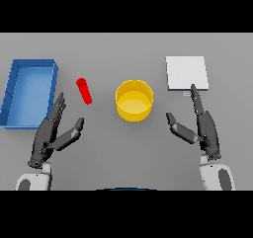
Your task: Pick up the red beaker and tilt it to pour out 1 green nut into yellow bowl. Pick up the yellow bowl and place it on the metallic measuring scale.
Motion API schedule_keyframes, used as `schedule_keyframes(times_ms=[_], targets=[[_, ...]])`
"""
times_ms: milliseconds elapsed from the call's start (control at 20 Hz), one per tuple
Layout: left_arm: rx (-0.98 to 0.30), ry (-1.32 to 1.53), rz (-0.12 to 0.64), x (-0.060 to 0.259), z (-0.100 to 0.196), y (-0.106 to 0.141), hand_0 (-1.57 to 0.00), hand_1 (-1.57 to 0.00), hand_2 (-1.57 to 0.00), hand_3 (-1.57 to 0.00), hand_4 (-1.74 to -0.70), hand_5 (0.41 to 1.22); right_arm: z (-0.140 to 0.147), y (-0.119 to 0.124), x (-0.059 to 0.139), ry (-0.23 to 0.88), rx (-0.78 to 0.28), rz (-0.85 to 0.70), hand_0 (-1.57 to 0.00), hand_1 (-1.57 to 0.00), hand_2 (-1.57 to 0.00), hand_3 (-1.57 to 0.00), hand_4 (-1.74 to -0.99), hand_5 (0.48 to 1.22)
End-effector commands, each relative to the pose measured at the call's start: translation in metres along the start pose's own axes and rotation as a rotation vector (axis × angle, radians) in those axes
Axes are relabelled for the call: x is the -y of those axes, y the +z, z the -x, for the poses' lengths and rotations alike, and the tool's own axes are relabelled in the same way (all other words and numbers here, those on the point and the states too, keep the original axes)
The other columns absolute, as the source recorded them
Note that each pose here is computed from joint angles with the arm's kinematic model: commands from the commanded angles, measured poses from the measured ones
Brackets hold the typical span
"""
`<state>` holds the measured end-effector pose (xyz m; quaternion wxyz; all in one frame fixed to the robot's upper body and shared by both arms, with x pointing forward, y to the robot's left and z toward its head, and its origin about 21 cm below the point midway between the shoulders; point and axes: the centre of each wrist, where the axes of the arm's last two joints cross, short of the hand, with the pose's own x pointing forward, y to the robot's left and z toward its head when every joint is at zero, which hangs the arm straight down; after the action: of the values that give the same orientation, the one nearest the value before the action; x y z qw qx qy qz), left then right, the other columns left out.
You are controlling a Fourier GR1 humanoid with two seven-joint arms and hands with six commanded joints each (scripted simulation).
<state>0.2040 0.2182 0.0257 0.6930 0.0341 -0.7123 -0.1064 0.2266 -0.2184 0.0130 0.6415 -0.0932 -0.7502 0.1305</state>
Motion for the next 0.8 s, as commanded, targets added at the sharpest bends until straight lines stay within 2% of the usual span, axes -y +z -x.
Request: schedule_keyframes(times_ms=[0, 350, 500, 550, 750], targets=[[-0.024, -0.007, 0.005, 0.0, 0.001, -0.004, 0.0, 0.0, 0.0, 0.0, -1.14, 0.65, 0.002, 0.0, 0.001, -0.006, -0.011, -0.004, 0.0, 0.0, 0.0, 0.0, -1.131, 0.607], [-0.086, 0.001, 0.02, -0.002, 0.026, -0.046, 0.0, 0.0, 0.0, 0.0, -1.18, 0.65, 0.0, -0.002, 0.002, -0.07, 0.019, -0.03, 0.0, 0.0, 0.0, 0.0, -1.215, 0.628], [-0.096, -0.022, 0.032, -0.001, 0.034, -0.071, 0.0, 0.0, 0.0, 0.0, -1.18, 0.64, 0.002, 0.0, 0.006, -0.075, -0.002, -0.031, 0.0, 0.0, 0.0, 0.0, -1.225, 0.627], [-0.101, -0.024, 0.042, 0.001, 0.038, -0.076, 0.0, 0.0, 0.0, 0.0, -1.18, 0.637, 0.002, 0.0, 0.001, -0.084, 0.004, -0.034, 0.0, 0.0, 0.0, 0.0, -1.229, 0.626], [-0.064, -0.026, 0.058, 0.002, 0.036, -0.1, 0.0, 0.0, 0.0, 0.0, -1.2, 0.646, 0.0, -0.004, 0.002, -0.063, 0.002, -0.027, 0.0, 0.0, 0.0, 0.0, -1.218, 0.626]])
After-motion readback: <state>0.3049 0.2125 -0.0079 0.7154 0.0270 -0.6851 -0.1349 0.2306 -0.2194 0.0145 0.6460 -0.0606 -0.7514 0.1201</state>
